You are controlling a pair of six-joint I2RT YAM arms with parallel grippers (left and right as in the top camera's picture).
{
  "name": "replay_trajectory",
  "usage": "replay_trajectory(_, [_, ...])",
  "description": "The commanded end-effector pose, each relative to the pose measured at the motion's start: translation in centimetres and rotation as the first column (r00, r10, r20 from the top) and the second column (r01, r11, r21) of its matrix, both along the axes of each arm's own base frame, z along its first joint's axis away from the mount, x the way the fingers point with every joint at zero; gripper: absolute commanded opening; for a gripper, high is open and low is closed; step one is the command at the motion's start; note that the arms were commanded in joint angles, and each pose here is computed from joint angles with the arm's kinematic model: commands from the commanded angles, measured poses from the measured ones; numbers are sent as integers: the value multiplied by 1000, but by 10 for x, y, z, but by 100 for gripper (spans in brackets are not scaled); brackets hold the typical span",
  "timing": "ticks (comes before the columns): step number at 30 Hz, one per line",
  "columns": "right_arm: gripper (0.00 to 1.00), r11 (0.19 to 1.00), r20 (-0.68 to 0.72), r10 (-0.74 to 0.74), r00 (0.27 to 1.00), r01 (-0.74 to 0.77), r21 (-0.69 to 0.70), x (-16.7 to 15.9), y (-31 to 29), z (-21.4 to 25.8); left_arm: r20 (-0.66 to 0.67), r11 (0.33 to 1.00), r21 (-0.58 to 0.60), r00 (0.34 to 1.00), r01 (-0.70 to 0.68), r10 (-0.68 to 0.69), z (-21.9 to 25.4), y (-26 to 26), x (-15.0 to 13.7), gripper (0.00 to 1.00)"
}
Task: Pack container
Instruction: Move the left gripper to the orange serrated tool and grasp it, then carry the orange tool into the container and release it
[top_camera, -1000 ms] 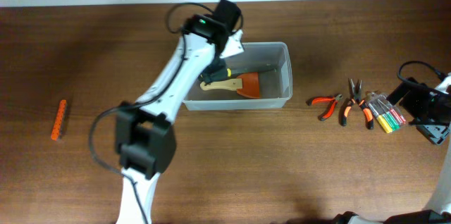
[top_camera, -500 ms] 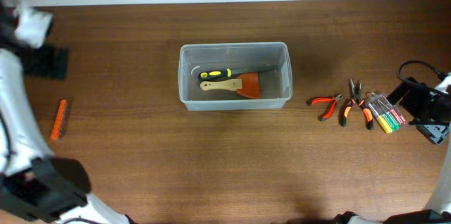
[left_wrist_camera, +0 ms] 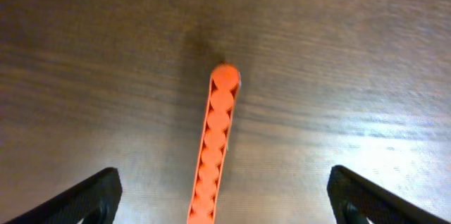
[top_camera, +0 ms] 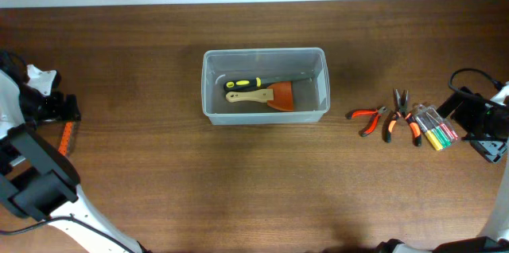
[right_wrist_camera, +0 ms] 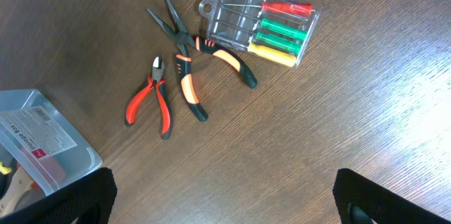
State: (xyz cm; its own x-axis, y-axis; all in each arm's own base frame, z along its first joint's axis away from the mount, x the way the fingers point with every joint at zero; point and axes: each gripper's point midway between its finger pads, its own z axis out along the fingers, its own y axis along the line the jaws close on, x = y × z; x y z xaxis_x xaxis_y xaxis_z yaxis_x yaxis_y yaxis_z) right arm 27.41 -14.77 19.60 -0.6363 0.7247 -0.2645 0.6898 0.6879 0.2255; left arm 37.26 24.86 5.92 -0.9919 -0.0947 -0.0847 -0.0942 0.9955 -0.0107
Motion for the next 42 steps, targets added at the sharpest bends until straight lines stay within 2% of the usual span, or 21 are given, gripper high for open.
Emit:
replay_trajectory(1, [99,1000,10,-13,1000,13,-13,2,-4,5,-54,1000,-9,998,16,-17,-27,3,-3,90])
replay_trajectory(4, [99,1000,9,-13,1000,13,-13,2,-4,5,-94,1000,-25,995,15,-17,-44,2,-7,80])
replay_trajectory(8, [99,1000,5,-13,1000,13,-10,1,-4,4,-115,999,-39,993,15,-19,-59,1,-8,76])
replay_trajectory(13, [98,1000,1,-13,1000,13,-8,0,-3,4,-130,1000,3,991,17,-16,-60,9,-10,71])
replay_trajectory(16, [98,1000,1,-13,1000,13,-8,0,-3,4,-125,1000,6,992,16,-16,-61,10,-9,65])
replay_trajectory(18, [99,1000,1,-13,1000,13,-8,0,-3,4,-126,1000,5,992,16,-16,-62,9,-9,57])
replay_trajectory(22, [99,1000,1,-13,1000,13,-8,0,-3,4,-127,1000,4,992,18,-18,-62,8,-9,27])
replay_trajectory(27, [99,1000,1,-13,1000,13,-8,0,-3,4,-130,1000,-1,991,13,-13,-62,6,-8,19])
replay_trajectory(31, [99,1000,1,-13,1000,13,-8,0,-3,4,-140,1000,-8,990,26,-27,-60,-4,-5,2])
replay_trajectory(34, [98,1000,1,-13,1000,13,-7,0,-3,4,-134,998,-4,989,66,-66,-40,-19,7,2])
replay_trajectory(36, [99,1000,1,-13,1000,13,-8,0,-3,4,-94,994,24,990,108,-105,-13,-31,26,2])
replay_trajectory(40, [99,1000,1,-13,1000,13,-7,0,-3,4,43,965,117,970,233,-239,66,-77,75,2])
replay_trajectory(42, [99,1000,1,-13,1000,13,-7,0,-3,4,123,932,174,932,318,-341,110,-118,98,2])
